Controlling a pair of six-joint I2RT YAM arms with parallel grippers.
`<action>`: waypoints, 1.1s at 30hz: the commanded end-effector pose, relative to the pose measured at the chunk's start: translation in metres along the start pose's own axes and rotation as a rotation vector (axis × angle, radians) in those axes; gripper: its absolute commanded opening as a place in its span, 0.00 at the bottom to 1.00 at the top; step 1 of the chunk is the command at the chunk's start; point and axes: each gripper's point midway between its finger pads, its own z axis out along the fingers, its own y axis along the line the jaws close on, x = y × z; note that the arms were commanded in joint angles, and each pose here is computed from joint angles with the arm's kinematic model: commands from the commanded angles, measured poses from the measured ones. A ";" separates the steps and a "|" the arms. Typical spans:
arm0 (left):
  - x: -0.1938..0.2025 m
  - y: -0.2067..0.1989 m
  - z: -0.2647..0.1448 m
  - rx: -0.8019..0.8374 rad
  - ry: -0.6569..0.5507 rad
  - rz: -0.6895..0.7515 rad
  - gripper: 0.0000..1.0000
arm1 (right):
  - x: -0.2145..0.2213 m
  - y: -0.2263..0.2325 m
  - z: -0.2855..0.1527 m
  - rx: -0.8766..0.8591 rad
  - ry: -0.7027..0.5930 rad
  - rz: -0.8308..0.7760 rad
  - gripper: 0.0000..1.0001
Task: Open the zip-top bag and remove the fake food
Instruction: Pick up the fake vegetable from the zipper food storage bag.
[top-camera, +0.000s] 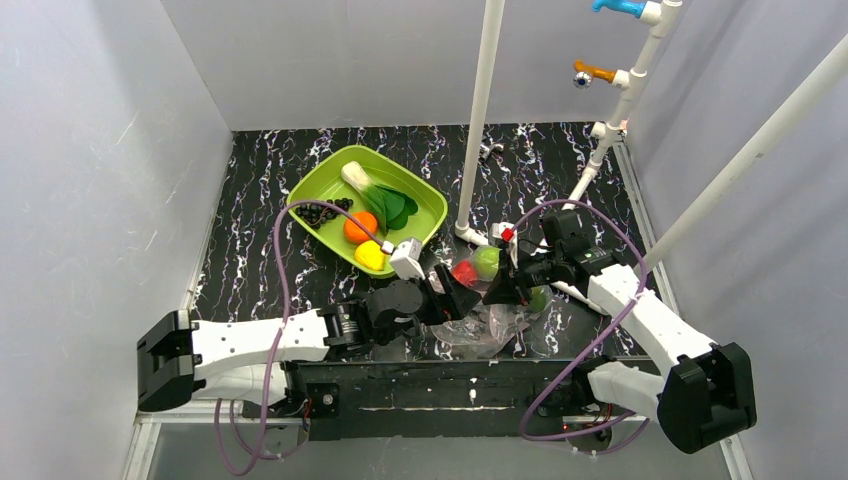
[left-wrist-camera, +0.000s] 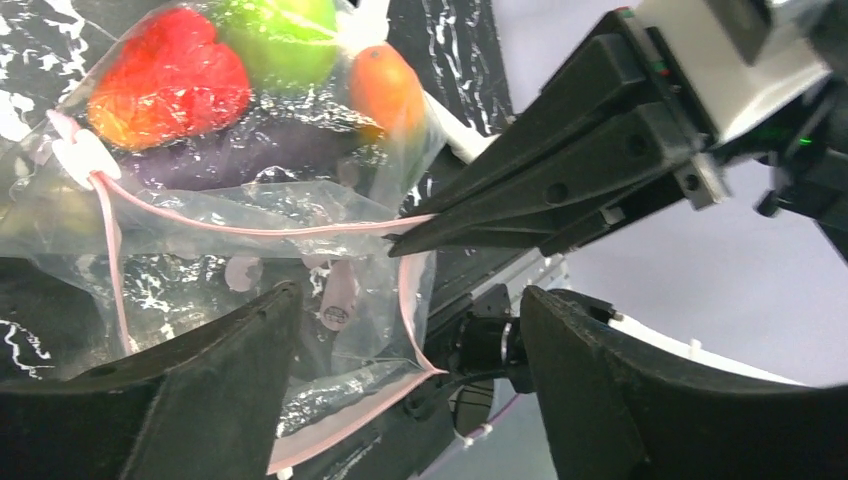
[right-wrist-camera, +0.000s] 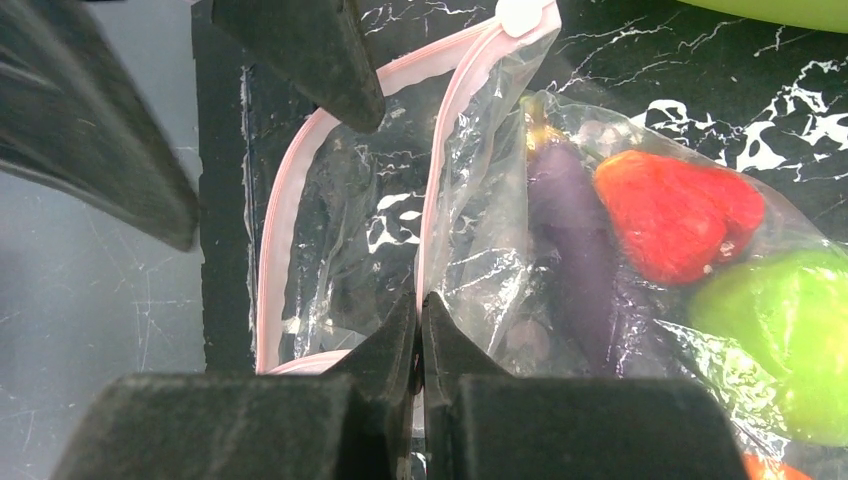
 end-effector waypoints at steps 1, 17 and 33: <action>-0.008 0.016 0.009 -0.122 -0.071 -0.015 0.69 | -0.016 -0.008 -0.002 0.040 -0.021 -0.033 0.07; 0.010 0.070 0.008 -0.254 -0.071 -0.009 0.42 | -0.051 -0.014 0.012 0.013 0.024 -0.082 0.10; 0.013 0.111 0.032 -0.300 -0.030 -0.068 0.54 | -0.051 0.010 -0.018 0.038 0.064 -0.240 0.70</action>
